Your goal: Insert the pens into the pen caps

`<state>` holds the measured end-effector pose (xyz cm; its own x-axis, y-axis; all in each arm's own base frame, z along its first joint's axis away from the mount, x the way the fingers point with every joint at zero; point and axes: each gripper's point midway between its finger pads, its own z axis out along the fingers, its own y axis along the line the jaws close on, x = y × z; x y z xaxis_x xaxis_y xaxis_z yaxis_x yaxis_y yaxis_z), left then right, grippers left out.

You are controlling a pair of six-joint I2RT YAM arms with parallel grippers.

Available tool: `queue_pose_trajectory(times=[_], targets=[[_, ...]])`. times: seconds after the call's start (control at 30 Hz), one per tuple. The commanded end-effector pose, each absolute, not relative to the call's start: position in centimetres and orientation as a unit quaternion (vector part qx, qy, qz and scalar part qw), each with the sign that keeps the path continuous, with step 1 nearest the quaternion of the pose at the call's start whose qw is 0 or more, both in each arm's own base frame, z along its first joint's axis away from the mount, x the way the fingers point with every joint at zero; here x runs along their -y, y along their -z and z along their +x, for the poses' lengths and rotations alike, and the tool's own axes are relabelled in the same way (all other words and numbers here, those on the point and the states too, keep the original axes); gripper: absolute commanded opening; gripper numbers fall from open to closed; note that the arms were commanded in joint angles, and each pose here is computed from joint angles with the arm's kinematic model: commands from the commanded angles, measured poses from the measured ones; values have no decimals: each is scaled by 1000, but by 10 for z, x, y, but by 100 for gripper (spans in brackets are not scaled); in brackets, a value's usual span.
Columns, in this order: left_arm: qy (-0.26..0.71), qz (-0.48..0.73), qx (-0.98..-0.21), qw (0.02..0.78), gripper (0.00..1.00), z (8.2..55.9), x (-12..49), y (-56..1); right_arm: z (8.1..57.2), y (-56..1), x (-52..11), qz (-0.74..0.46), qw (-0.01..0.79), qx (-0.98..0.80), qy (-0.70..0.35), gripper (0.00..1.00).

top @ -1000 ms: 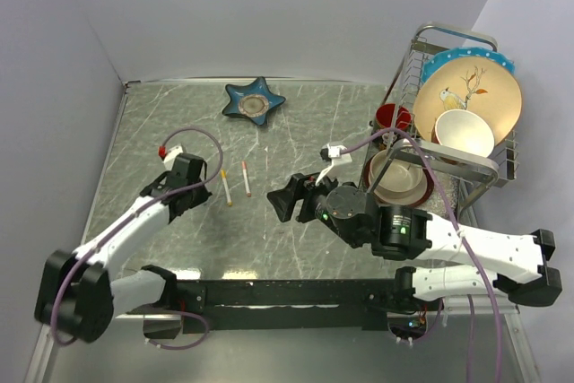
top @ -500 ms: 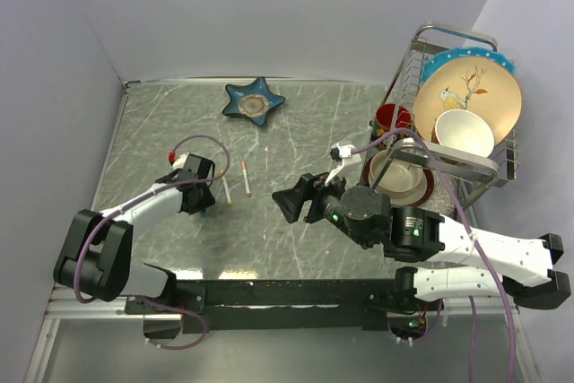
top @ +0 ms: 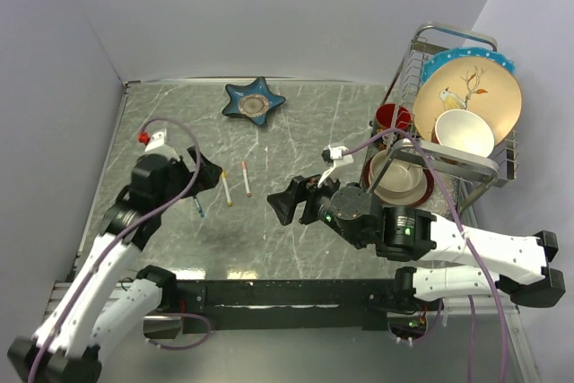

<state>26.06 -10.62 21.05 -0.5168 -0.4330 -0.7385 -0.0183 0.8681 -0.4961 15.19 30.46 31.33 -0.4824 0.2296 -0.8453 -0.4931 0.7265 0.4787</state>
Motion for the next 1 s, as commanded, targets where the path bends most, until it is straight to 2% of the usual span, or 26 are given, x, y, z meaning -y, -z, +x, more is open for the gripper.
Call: queue_pose_trajectory(times=[0.0,0.17,0.3,0.97], targets=[[328,-3,-793,513,99,226,140,-257,160,-337,-299,-49,517,-774,-362,92],[406,85,-723,552,99,193,161,-290,165,-336,-297,-27,519,-778,-352,100],[435,109,-693,565,99,175,165,-303,162,-327,-302,-34,511,-781,-356,100],[422,113,-673,596,99,161,154,-313,156,-326,-305,-50,513,-766,-384,100]])
